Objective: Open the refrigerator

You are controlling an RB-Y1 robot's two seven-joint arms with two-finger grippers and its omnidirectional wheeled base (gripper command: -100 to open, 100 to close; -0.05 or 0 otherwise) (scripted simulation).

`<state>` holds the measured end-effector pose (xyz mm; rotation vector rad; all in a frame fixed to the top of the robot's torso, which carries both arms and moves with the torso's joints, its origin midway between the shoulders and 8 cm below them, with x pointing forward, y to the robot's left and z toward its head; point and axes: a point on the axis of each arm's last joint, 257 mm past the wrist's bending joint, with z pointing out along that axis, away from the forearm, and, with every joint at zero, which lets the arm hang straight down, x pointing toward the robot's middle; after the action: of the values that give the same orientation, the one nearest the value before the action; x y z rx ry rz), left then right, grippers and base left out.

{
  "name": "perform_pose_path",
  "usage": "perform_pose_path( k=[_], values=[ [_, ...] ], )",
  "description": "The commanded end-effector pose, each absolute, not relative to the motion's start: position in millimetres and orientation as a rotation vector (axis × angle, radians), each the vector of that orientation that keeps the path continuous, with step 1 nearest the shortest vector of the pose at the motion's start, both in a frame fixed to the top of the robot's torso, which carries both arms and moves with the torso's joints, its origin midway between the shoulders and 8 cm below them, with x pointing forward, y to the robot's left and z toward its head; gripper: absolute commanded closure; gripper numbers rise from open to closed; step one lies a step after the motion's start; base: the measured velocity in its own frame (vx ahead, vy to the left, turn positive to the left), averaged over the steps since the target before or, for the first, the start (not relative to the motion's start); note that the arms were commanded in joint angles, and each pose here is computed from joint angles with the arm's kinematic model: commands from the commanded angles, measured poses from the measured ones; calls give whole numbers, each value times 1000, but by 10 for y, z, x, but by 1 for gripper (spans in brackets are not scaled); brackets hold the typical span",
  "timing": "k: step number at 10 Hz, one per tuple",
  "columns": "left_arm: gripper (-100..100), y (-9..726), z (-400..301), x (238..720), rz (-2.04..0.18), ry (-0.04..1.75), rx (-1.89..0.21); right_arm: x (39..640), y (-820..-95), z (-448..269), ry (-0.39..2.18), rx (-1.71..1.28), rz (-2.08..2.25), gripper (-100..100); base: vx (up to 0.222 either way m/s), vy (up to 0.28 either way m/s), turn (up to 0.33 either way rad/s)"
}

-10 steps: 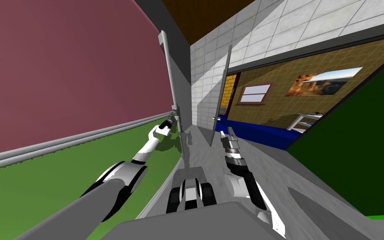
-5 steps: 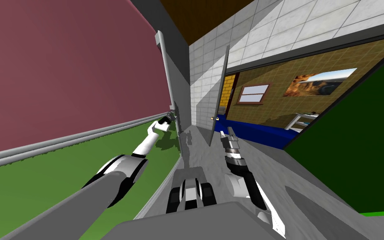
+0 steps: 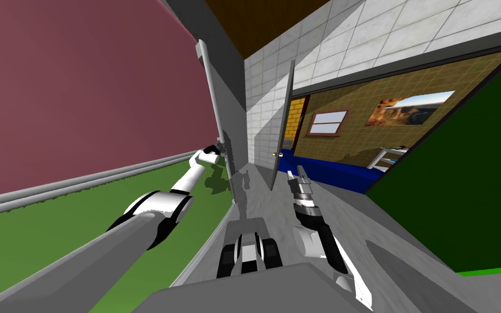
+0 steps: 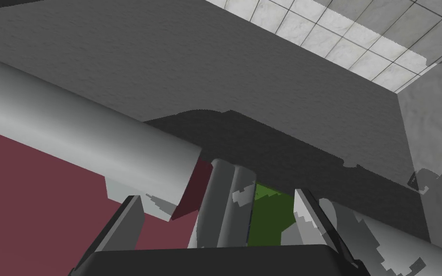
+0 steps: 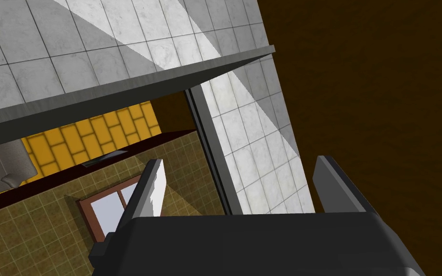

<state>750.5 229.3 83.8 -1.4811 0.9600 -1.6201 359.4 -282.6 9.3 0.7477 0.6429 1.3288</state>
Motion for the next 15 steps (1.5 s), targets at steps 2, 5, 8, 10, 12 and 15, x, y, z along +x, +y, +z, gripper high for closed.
perform_pose_path(
  k=[2, 5, 8, 10, 12, 15],
  values=[
    [-100, 2632, 1053, 7576, -1591, 888, -1555, 3594, -2826, 93, 643, 748, 1329, 0, -11, -72, -23],
    [-100, 2832, 1177, 7592, -1580, 844, -1591, 3594, -2826, 92, 643, 748, 1329, 0, -9, -52, -20],
    [100, 2822, 1156, 7589, -1581, 850, -1587, 3594, -2826, 92, 643, 748, 1329, 0, 0, -7, 8],
    [100, 2487, 1178, 7591, -1618, 895, -1575, 3594, -2826, 93, 643, 747, 1329, 0, -152, 46, -86],
    [100, 2313, 1177, 7588, -1636, 920, -1570, 3595, -2825, 94, 643, 747, 1329, 0, -258, 81, -114],
    [100, 1789, 1178, 7552, -1689, 995, -1553, 3595, -2826, 93, 643, 747, 1329, 0, -229, 41, -126]
  ],
)
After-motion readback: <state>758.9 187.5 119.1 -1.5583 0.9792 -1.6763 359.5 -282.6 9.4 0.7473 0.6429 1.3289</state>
